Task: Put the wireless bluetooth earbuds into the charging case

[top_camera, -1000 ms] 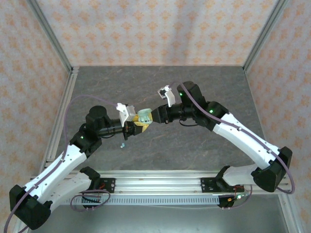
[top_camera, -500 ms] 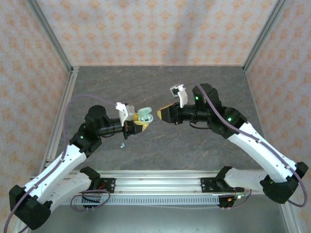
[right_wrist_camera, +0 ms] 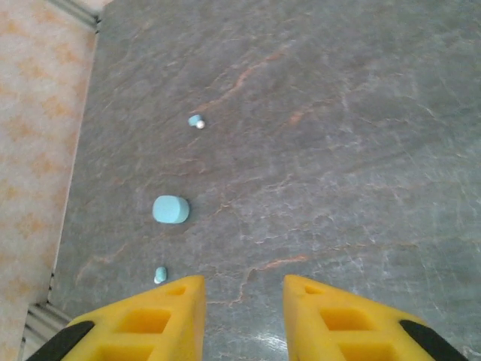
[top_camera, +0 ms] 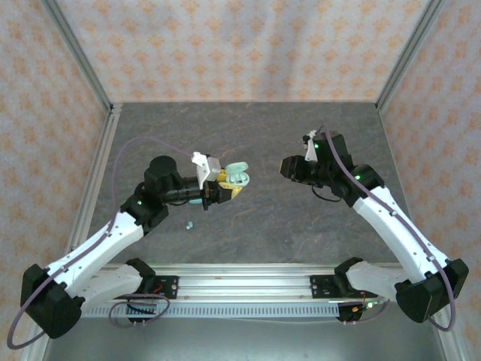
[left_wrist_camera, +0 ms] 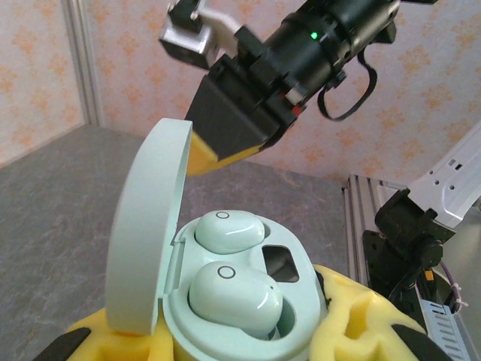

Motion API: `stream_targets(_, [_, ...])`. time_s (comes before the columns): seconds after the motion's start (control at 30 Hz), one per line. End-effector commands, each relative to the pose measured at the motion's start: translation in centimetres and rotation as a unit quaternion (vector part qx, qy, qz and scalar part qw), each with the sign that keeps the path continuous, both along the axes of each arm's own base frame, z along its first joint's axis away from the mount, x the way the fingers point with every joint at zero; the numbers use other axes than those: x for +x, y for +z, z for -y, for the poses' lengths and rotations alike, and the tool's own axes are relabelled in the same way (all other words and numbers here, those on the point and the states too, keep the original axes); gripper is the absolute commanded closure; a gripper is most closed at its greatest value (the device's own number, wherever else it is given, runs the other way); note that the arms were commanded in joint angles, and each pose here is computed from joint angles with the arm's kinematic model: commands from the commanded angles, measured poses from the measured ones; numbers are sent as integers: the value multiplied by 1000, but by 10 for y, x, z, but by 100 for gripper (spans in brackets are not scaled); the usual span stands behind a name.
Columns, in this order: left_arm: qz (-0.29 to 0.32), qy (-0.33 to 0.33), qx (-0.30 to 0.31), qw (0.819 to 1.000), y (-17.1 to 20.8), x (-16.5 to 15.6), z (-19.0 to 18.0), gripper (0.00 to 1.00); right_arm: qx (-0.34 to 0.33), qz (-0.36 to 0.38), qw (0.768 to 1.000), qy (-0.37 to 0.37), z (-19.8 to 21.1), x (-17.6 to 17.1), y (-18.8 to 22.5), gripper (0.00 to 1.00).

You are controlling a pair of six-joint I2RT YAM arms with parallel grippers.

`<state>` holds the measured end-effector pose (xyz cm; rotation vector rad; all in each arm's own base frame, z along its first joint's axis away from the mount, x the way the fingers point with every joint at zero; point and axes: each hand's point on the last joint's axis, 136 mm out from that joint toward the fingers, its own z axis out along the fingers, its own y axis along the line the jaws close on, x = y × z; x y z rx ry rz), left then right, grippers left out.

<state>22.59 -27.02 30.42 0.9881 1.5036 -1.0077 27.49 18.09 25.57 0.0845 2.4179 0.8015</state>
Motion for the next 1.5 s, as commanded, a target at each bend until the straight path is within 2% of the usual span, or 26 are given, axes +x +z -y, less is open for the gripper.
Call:
stream_targets(0.0, [35,-20,-30,999,27,0,13,91,33,8,999,-25,4,4,13,66])
stream_targets(0.37, [18,-25,-39,999,12,20,45,91,62,24,998,-21,4,16,27,63])
stream_targets(0.73, [10,-6,-43,999,-5,35,61,91,112,27,992,41,-25,34,48,60])
stream_targets(1.07, [7,5,-41,999,-10,42,63,91,169,4,978,120,-52,22,53,54])
stream_targets(1.47, [8,16,-41,999,-9,46,62,91,170,-2,975,144,-51,2,49,46])
